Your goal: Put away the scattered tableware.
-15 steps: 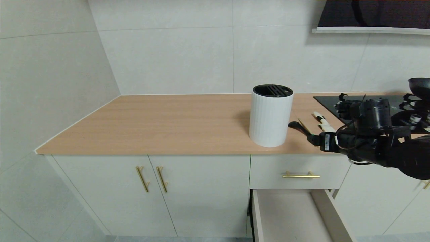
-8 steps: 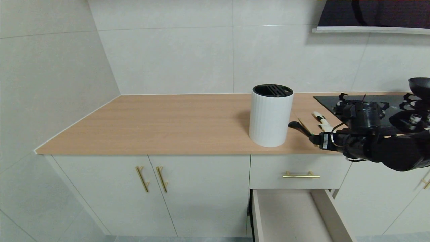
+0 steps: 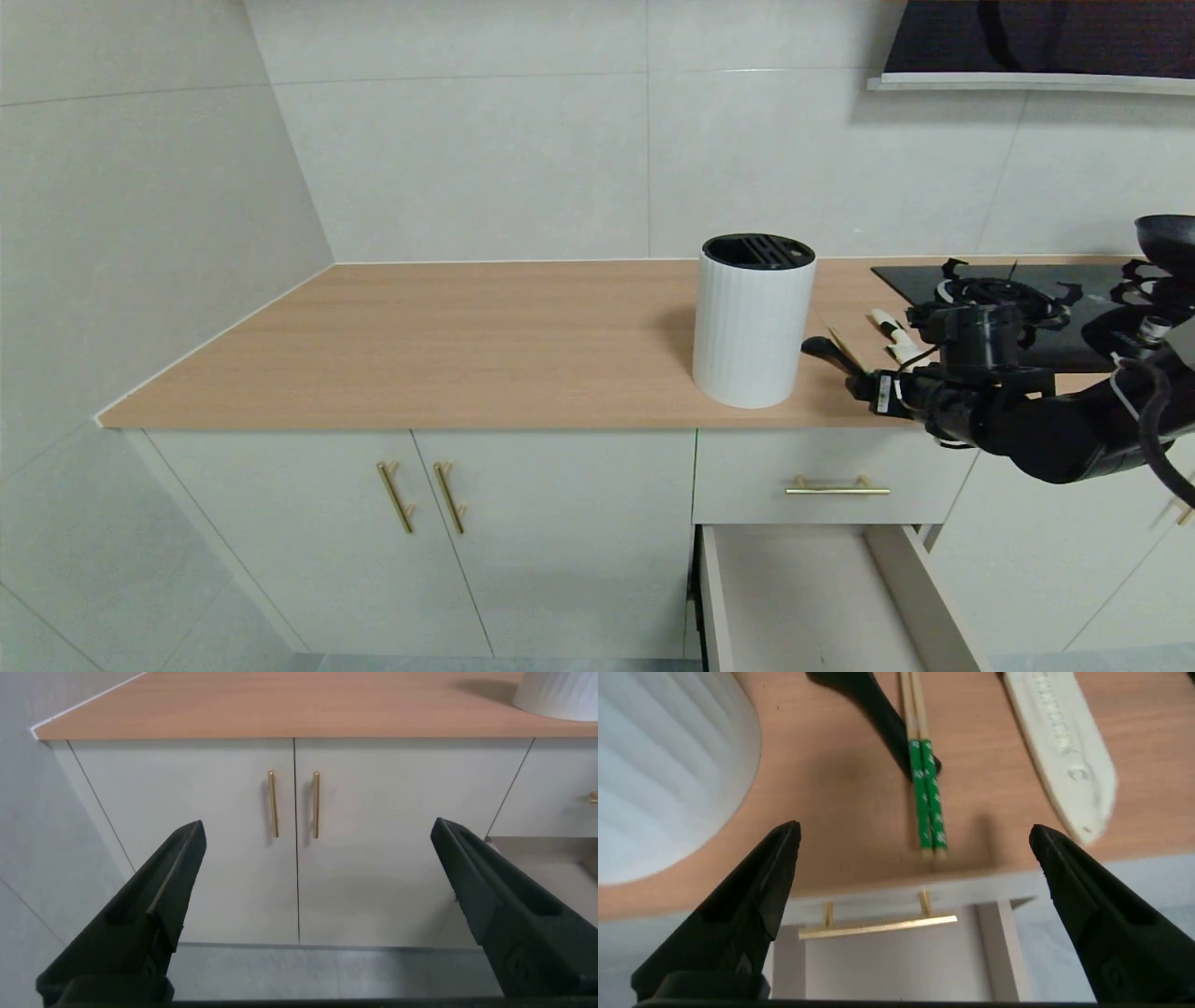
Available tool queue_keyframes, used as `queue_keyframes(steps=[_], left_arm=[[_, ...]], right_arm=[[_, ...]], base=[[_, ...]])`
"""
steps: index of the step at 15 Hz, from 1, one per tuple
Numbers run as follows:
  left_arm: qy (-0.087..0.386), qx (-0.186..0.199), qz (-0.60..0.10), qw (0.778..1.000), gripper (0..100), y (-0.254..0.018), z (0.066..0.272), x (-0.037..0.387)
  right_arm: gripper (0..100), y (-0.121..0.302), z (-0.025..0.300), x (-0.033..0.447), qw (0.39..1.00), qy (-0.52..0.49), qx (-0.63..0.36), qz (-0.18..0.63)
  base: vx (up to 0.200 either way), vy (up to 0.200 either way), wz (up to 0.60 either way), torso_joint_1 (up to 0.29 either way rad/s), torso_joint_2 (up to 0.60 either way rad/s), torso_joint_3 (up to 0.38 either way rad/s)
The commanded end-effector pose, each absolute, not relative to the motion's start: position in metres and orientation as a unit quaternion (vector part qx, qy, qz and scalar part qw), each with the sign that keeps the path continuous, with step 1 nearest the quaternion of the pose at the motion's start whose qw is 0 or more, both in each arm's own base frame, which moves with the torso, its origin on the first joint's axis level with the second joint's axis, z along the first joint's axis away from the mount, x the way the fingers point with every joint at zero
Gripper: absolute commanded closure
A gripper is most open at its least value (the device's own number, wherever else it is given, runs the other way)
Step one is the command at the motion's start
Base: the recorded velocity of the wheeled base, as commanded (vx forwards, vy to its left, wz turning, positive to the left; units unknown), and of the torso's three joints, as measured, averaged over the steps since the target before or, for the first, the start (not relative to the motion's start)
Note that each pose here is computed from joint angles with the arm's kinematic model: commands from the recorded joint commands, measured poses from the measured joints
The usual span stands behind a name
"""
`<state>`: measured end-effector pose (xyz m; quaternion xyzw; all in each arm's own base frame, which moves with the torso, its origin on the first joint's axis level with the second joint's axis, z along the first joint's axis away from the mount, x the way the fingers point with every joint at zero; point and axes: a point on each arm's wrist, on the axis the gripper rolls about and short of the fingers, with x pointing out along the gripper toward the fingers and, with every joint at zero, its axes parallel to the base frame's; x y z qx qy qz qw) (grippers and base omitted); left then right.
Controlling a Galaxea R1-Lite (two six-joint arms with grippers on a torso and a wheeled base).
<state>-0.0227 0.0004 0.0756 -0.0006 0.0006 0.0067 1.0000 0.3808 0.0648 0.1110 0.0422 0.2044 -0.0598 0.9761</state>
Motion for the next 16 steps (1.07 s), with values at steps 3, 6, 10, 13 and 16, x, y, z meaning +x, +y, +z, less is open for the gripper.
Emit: queue_keyframes(steps=[3,6,10,13,16], left_arm=[[0.001,-0.001,0.007,1.0,0,0.0,0.076,-0.023],[0.002,-0.001,0.007,1.0,0,0.0,0.076,-0.023],[0.001,-0.001,0.007,1.0,0,0.0,0.076,-0.023],[0.001,-0.001,0.007,1.0,0,0.0,0.076,-0.023],[0.001,-0.001,0.007,1.0,0,0.0,0.076,-0.023]], right_arm=[[0,0.066,0.099,0.389,0.975,0.209,0.04,-0.062],[0,0.063,0.097,0.392,0.975,0.21,0.041,-0.068],[0,0.063,0.094,0.4,0.974,0.205,0.043,-0.083],[0,0.063,0.089,0.403,0.975,0.202,0.043,-0.083],[0,0.063,0.087,0.406,0.975,0.196,0.043,-0.091]], base=[[0.0,0.0,0.0,0.0,0.0,0.0],[0.0,0.0,0.0,0.0,0.0,0.0],[0.0,0.0,0.0,0.0,0.0,0.0],[0.0,0.0,0.0,0.0,0.0,0.0],[0.0,0.0,0.0,0.0,0.0,0.0]])
